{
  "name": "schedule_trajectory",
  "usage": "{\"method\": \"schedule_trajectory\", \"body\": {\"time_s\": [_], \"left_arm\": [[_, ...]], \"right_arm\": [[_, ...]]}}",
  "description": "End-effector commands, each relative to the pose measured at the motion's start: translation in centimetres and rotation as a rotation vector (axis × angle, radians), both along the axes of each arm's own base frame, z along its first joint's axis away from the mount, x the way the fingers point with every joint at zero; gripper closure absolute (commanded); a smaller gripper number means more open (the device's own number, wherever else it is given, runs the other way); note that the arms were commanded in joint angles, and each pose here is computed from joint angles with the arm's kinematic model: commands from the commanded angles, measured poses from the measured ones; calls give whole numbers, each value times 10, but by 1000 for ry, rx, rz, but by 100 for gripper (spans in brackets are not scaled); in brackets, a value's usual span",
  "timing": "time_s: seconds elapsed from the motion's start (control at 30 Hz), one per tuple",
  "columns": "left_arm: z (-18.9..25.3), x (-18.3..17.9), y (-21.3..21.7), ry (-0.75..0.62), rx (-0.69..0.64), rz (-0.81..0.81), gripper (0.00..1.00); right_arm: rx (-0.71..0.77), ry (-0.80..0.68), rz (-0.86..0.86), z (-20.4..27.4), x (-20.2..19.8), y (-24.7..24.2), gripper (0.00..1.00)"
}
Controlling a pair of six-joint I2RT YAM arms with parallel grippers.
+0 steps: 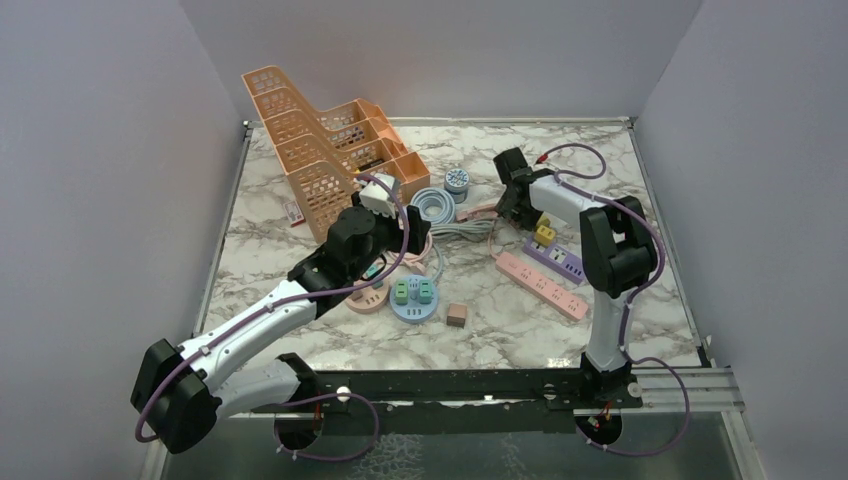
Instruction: Insert the plug
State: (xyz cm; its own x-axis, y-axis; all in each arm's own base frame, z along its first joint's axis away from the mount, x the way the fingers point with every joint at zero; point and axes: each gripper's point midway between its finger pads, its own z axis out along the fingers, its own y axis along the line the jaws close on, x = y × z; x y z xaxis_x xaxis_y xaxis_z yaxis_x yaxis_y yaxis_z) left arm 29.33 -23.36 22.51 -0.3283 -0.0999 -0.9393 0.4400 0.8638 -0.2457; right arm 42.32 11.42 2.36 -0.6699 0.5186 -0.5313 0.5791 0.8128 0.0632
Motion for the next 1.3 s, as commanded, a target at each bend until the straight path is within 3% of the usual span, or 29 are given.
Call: {"method": "schedule_trajectory", "body": {"time_s": [0.0, 0.13, 0.33, 0.5, 0.7, 0.87, 1.07, 1.27], "left_arm": [[18, 2, 5, -44, -17, 22, 12], [20, 3, 5, -47, -19, 21, 12], [23, 3, 0, -38, -33, 9, 11], [37, 2, -13, -5, -86, -31, 9], [103, -4, -44, 2, -208, -161, 8], [123, -8, -67, 98, -257, -244, 8], [115, -16, -93, 282, -245, -344, 9], [97, -26, -116, 413, -249, -477, 9]], "right_arm": [[32, -22, -5, -1, 14, 3, 51], [35, -49, 70, 15, 19, 7, 66], [48, -165, 277, 66, 21, 18, 69], [121, -347, 640, 121, 10, 52, 70], [220, -602, 1148, 185, -38, 101, 75], [216, -793, 1387, 233, -77, 114, 77], [101, -1042, 1622, 264, -121, 118, 80], [12, -1110, 1711, 272, -138, 115, 80]]}}
